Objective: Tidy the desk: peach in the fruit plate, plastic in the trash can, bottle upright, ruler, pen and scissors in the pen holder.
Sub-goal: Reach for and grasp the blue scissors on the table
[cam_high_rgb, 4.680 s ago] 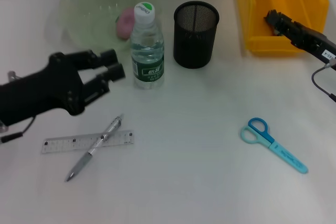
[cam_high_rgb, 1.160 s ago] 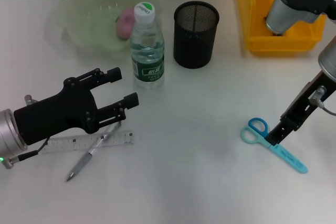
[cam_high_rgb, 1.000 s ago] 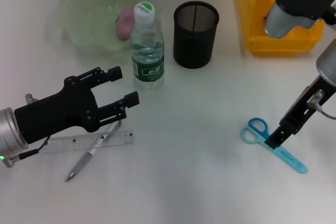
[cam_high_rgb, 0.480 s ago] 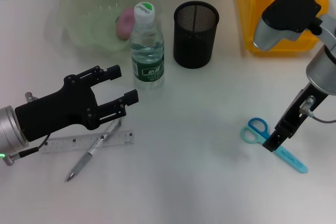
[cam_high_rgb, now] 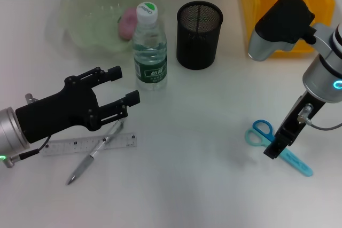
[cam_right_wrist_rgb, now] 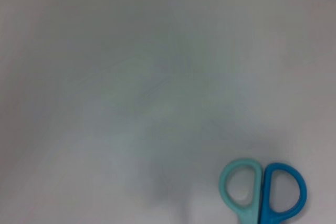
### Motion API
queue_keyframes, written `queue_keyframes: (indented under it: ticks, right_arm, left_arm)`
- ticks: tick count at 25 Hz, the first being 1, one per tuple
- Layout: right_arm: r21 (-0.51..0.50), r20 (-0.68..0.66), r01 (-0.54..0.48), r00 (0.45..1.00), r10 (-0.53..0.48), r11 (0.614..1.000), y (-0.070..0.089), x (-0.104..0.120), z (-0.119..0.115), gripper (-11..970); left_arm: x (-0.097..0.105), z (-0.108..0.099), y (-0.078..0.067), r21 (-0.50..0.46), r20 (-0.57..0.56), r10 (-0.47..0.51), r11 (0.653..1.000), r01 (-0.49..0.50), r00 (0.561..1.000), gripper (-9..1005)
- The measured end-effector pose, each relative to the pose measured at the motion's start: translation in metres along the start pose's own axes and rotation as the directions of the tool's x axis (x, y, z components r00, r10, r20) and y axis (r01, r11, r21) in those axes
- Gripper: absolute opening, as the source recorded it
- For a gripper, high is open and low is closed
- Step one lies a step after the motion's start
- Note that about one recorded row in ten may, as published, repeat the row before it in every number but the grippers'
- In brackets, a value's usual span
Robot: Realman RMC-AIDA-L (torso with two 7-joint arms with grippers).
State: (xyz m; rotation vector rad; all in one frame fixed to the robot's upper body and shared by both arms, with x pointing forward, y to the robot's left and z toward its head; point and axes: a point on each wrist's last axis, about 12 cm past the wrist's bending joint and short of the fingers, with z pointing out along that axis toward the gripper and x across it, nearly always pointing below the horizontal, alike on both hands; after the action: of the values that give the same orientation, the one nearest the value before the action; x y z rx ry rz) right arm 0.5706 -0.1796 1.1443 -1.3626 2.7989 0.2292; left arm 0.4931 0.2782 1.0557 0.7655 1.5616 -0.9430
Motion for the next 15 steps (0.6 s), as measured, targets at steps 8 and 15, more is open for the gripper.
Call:
queue_keyframes:
  ticks: [8, 15]
  right_arm:
    - [-0.002, -0.009, -0.016, 1.000, 0.016, 1.000, -0.0009, -0.0008, 0.0055, 722]
    - [0.007, 0.000, -0.079, 0.997, 0.079, 0.997, -0.0014, -0.0022, 0.0060, 723]
  left_arm:
    - [0.0014, 0.0034, 0.0013, -0.006, -0.003, 0.000, 1.000, 0.000, 1.000, 728]
    - [0.0005, 0.0052, 0.0033, -0.011, -0.006, 0.006, 1.000, -0.006, 1.000, 728]
